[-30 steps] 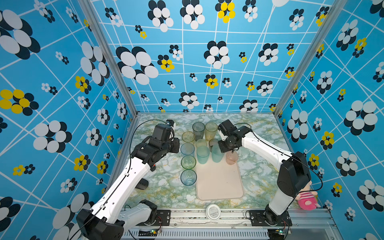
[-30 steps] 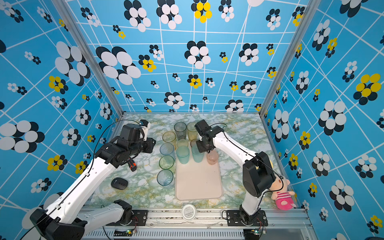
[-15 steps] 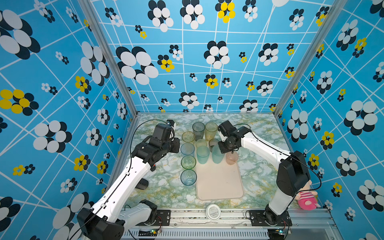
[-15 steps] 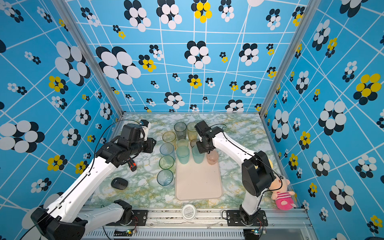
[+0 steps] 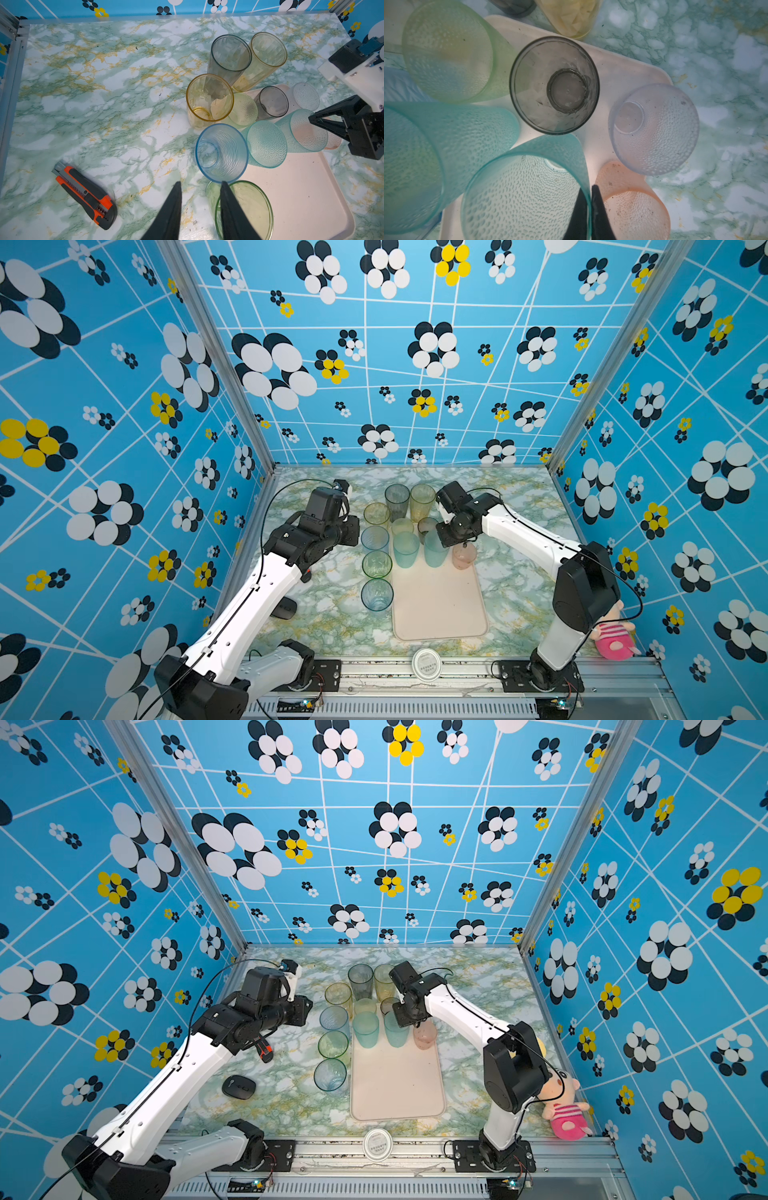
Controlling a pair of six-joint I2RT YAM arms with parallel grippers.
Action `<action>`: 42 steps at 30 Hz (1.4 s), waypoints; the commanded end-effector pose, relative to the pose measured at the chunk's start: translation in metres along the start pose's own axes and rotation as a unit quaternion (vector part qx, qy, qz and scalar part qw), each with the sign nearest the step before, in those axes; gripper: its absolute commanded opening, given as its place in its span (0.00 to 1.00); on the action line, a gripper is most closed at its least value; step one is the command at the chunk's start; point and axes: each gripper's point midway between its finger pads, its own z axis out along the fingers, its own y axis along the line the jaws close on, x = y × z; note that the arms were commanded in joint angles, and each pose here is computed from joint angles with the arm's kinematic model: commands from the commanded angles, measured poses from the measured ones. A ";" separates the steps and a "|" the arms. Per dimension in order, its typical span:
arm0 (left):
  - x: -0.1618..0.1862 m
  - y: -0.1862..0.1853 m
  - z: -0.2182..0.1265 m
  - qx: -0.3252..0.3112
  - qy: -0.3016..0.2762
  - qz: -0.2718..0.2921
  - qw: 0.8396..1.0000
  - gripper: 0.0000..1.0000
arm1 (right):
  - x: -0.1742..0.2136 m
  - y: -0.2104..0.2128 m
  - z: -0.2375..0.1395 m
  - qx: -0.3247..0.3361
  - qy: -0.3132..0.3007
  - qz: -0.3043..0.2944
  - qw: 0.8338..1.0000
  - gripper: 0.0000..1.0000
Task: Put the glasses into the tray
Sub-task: 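Set the teal dotted glass on the tray and open the right gripper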
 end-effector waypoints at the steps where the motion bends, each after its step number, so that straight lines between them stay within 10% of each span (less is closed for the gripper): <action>1: -0.003 0.000 -0.001 0.003 -0.001 0.003 1.000 0.33 | 0.002 0.001 0.005 -0.008 0.003 0.001 1.000 0.00; 42: 0.009 0.006 0.001 -0.012 0.024 0.006 1.000 0.33 | 0.000 -0.001 -0.013 -0.009 -0.015 0.005 1.000 0.20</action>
